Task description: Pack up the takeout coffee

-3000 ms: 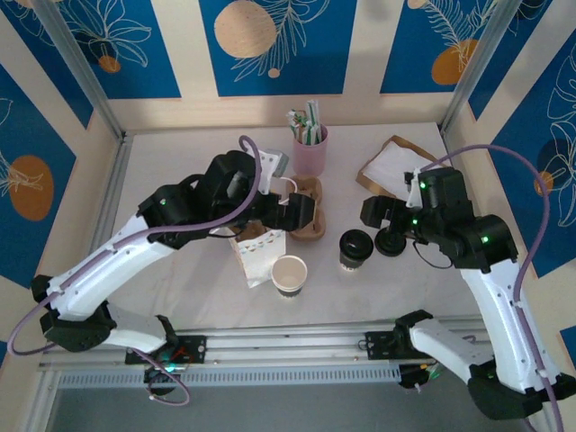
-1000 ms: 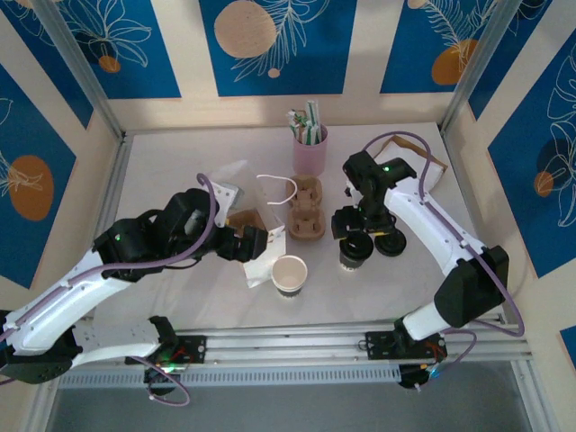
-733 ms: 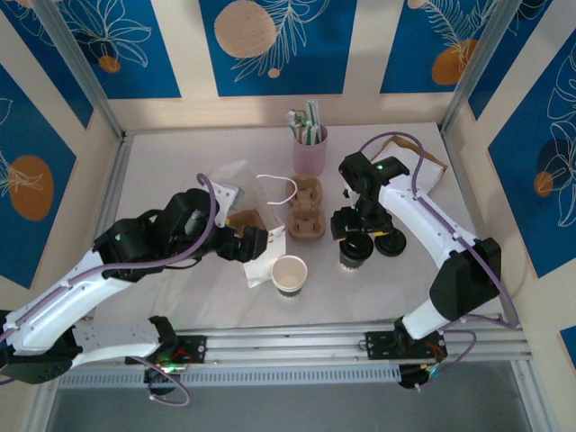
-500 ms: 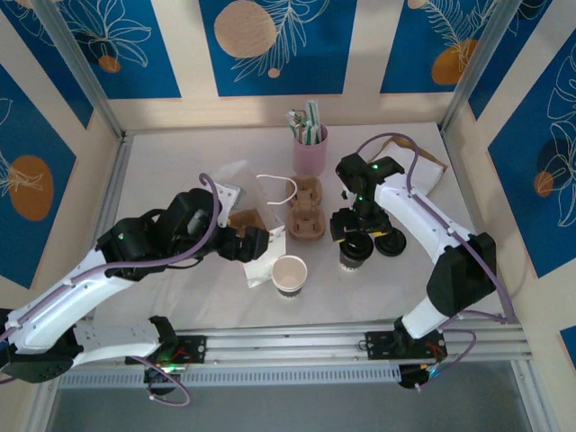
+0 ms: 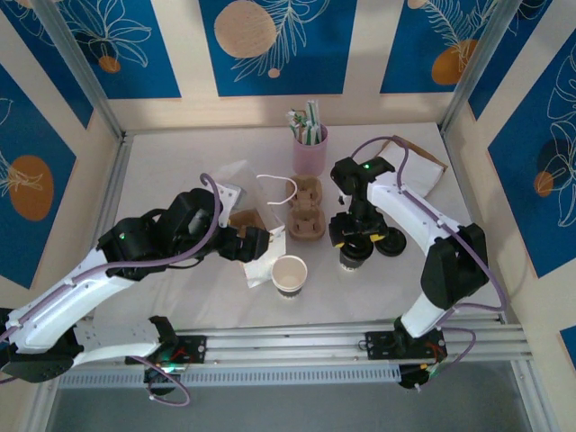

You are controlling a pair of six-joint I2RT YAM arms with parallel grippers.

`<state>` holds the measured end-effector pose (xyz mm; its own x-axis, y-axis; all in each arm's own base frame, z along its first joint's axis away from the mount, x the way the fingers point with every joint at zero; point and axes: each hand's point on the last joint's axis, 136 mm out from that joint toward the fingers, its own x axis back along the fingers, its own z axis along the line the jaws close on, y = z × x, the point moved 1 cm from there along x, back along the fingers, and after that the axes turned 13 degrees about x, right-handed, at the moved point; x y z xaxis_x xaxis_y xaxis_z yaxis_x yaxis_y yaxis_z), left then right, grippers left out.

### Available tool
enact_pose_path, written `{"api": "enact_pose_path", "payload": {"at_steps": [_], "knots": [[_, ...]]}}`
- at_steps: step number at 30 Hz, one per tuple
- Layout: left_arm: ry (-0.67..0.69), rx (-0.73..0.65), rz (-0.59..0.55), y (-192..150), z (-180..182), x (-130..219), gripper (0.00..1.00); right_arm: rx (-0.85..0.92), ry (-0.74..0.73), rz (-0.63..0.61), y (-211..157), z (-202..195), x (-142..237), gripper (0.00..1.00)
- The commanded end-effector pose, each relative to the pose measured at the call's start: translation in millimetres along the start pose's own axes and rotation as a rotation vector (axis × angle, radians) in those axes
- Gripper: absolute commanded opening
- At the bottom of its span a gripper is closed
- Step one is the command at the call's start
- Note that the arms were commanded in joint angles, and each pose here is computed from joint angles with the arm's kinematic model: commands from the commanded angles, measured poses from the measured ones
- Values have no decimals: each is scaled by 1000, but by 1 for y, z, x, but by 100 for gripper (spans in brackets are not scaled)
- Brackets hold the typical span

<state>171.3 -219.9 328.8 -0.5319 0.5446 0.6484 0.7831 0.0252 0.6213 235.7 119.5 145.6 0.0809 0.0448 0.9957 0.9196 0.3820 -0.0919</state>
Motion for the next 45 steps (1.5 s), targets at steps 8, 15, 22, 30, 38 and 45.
{"api": "enact_pose_path", "payload": {"at_steps": [8, 15, 22, 30, 38, 45], "knots": [[-2, 6, 18, -2, 0, -3, 100, -10, 2, 64, -8, 1, -8, 84], [-2, 8, 18, -2, 0, -3, 100, -16, 6, 56, -4, -1, -9, 81], [-1, 5, 21, -1, -1, -4, 100, -33, 11, 56, -4, -3, -12, 81], [-2, 3, 22, 0, -3, -5, 100, -43, 21, 58, -5, -4, -16, 83], [1, 7, 13, 2, -3, -4, 100, -47, 25, 44, -4, -5, -14, 75], [-14, 20, -26, 9, -4, 5, 100, -61, 16, -9, -6, -8, -1, 66]]}}
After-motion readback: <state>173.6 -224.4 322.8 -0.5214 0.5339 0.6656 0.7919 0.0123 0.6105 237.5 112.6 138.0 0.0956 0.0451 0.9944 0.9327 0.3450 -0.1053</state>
